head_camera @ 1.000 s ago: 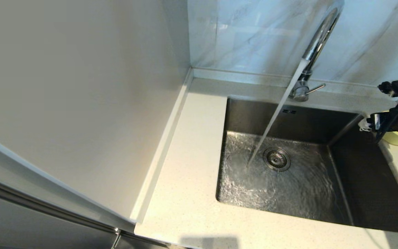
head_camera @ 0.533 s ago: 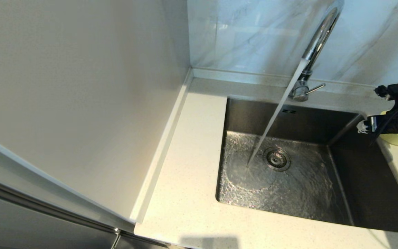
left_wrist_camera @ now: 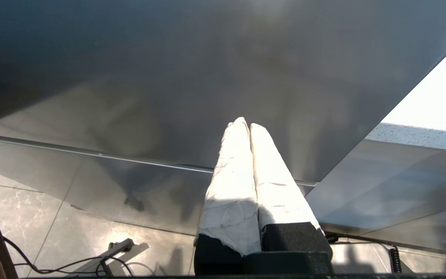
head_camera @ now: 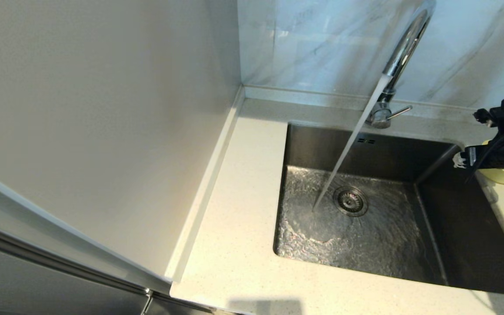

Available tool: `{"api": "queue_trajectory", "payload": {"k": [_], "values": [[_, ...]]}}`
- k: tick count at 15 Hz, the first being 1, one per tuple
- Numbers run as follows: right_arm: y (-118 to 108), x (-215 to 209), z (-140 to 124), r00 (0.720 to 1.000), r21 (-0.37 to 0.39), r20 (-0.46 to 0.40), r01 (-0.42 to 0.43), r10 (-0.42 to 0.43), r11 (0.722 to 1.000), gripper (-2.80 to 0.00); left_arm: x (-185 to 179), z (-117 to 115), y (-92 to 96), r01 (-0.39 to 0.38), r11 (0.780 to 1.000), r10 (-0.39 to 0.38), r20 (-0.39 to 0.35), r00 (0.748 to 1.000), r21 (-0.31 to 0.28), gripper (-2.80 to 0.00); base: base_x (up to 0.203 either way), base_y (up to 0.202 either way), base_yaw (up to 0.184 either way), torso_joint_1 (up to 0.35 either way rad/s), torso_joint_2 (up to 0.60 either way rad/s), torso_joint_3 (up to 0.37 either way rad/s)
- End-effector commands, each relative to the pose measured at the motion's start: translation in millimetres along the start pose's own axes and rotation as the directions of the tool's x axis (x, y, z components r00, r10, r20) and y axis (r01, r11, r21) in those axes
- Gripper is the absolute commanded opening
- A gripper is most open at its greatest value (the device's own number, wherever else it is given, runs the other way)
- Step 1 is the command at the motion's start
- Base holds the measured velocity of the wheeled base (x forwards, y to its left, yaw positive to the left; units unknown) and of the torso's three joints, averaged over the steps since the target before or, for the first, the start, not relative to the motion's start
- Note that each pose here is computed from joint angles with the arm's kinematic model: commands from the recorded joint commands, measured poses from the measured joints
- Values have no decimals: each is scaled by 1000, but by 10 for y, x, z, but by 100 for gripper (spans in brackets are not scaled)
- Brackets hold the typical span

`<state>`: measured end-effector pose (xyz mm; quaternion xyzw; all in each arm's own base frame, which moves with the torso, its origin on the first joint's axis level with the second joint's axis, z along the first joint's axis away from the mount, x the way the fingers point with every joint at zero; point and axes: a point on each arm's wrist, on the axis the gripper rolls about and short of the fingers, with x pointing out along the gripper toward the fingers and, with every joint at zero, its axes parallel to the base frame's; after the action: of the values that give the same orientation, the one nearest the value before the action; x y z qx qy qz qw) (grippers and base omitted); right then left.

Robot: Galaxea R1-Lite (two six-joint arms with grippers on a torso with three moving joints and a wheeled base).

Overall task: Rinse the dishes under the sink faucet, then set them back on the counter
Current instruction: Pick up the bowl

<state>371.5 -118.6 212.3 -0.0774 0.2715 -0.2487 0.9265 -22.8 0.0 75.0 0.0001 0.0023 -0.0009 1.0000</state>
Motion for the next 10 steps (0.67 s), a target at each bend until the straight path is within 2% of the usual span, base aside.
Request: {"api": "queue_trajectory", "payload": {"k": [1, 2, 5, 10], "values": [[-12, 29, -9, 1000, 0, -6, 7, -7, 1000, -129, 0, 0, 0, 0, 1000, 0, 0, 1000, 0, -280, 0, 0, 0, 0, 0, 0], [-24, 41, -11, 1000, 1, -7, 12, -12, 1000, -280, 0, 0, 0, 0, 1000, 0, 0, 1000, 0, -280, 0, 0, 0, 0, 0, 0], [-45, 75, -42, 999, -3, -22, 36, -36, 999, -280, 0, 0, 0, 0, 1000, 0, 0, 1000, 0, -280, 0, 0, 0, 0, 0, 0], [-3, 40, -116, 999, -17, -44, 18, -19, 1000, -280, 0, 0, 0, 0, 1000, 0, 0, 1000, 0, -280, 0, 0, 0, 0, 0, 0]]}}
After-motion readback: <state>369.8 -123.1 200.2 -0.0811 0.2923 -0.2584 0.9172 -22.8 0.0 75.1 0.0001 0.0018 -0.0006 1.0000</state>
